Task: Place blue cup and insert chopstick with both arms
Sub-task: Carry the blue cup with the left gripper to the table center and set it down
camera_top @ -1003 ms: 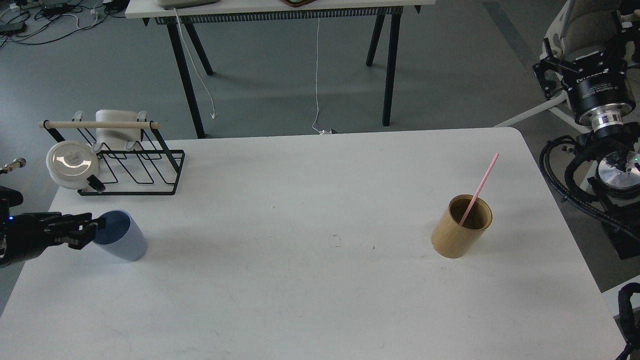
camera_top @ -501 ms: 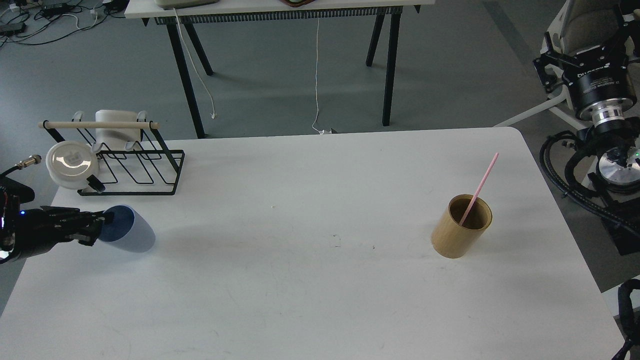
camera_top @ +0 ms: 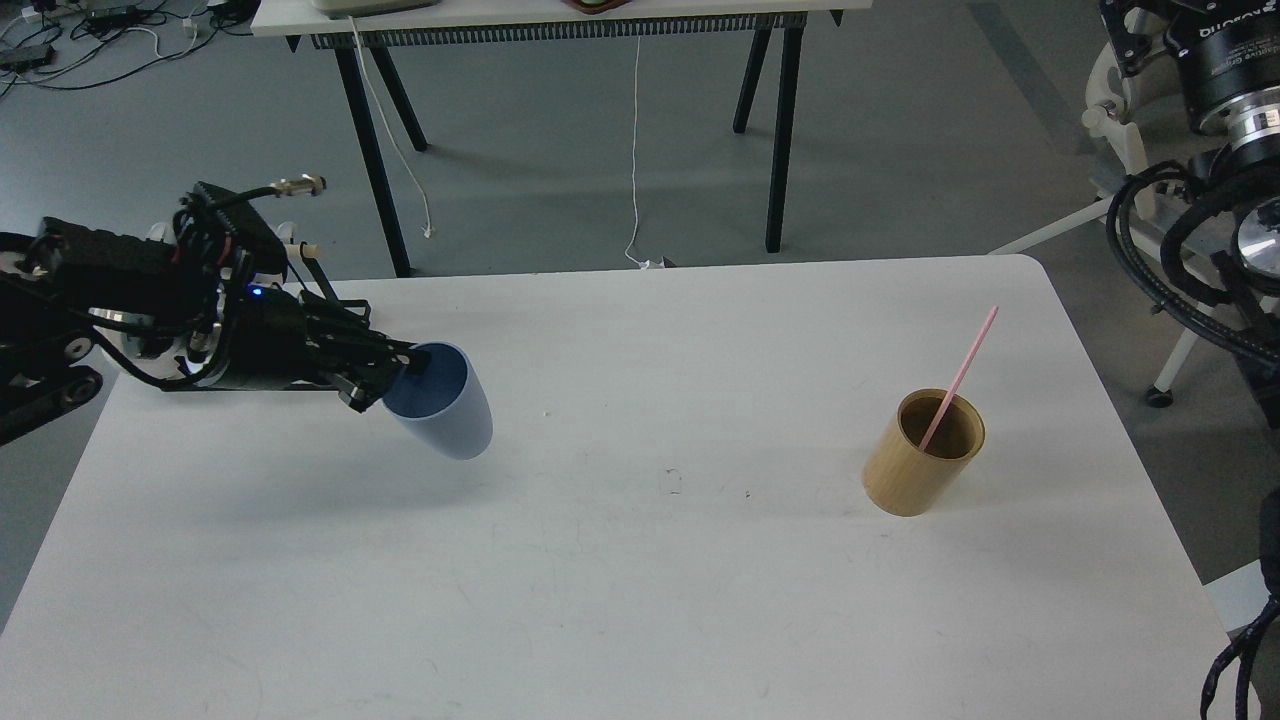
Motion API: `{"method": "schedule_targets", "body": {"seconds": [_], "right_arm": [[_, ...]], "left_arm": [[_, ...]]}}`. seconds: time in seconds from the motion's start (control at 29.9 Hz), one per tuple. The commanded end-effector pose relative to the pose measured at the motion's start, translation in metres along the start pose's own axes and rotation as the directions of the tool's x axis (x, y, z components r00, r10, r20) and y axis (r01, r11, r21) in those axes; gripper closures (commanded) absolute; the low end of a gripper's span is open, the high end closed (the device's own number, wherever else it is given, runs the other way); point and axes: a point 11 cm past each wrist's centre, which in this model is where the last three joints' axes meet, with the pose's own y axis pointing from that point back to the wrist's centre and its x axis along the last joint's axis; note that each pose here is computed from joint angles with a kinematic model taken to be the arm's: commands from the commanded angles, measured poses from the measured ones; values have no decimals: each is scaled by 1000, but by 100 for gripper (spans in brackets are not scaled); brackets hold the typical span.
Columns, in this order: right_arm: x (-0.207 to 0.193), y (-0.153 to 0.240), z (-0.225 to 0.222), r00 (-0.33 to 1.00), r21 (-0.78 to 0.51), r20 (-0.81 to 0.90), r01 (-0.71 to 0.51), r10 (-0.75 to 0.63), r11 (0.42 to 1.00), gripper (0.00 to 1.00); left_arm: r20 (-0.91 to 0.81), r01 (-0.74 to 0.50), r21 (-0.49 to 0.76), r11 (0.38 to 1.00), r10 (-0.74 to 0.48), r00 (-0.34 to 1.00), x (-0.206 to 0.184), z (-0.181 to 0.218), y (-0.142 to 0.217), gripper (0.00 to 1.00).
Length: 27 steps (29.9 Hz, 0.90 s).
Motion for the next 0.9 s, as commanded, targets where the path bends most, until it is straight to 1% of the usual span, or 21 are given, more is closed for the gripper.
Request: {"method": "schedule_targets", "body": {"seconds": [0.0, 0.07, 0.13, 0.23, 0.33, 0.47, 0.67, 0.87], "right_arm": [[-6, -6, -1, 1000, 1, -5, -5, 5, 1000, 1], [-6, -7, 3, 1000, -9, -8, -8, 8, 1000, 1], [-7, -7, 6, 1000, -13, -6, -7, 7, 1000, 1], [-7, -7, 7, 1000, -15, -5, -8, 8, 1000, 1], [-5, -6, 4, 1000, -9, -9, -14, 13, 1000, 1], [-3, -5, 0, 1000, -2, -11, -18, 18, 1000, 1], [-2, -4, 0, 1000, -3, -12, -19, 19, 1000, 1], [0, -2, -1, 1000, -2, -13, -25, 25, 1000, 1]], "left_arm": [[121, 77, -64, 995, -69, 990, 18, 31, -38, 99], [188, 89, -75, 993, -73, 979, 26, 45, -55, 99], [257, 87, -107, 990, -57, 965, 39, 68, -79, 99], [301, 84, -136, 987, -39, 953, 51, 89, -101, 99], [304, 77, -119, 990, -37, 952, 58, 93, -118, 99], [329, 78, -59, 995, -54, 943, 65, 93, -140, 98], [315, 96, -84, 992, -65, 947, 67, 111, -170, 98], [304, 106, -106, 989, -69, 950, 61, 119, -177, 96]]}}
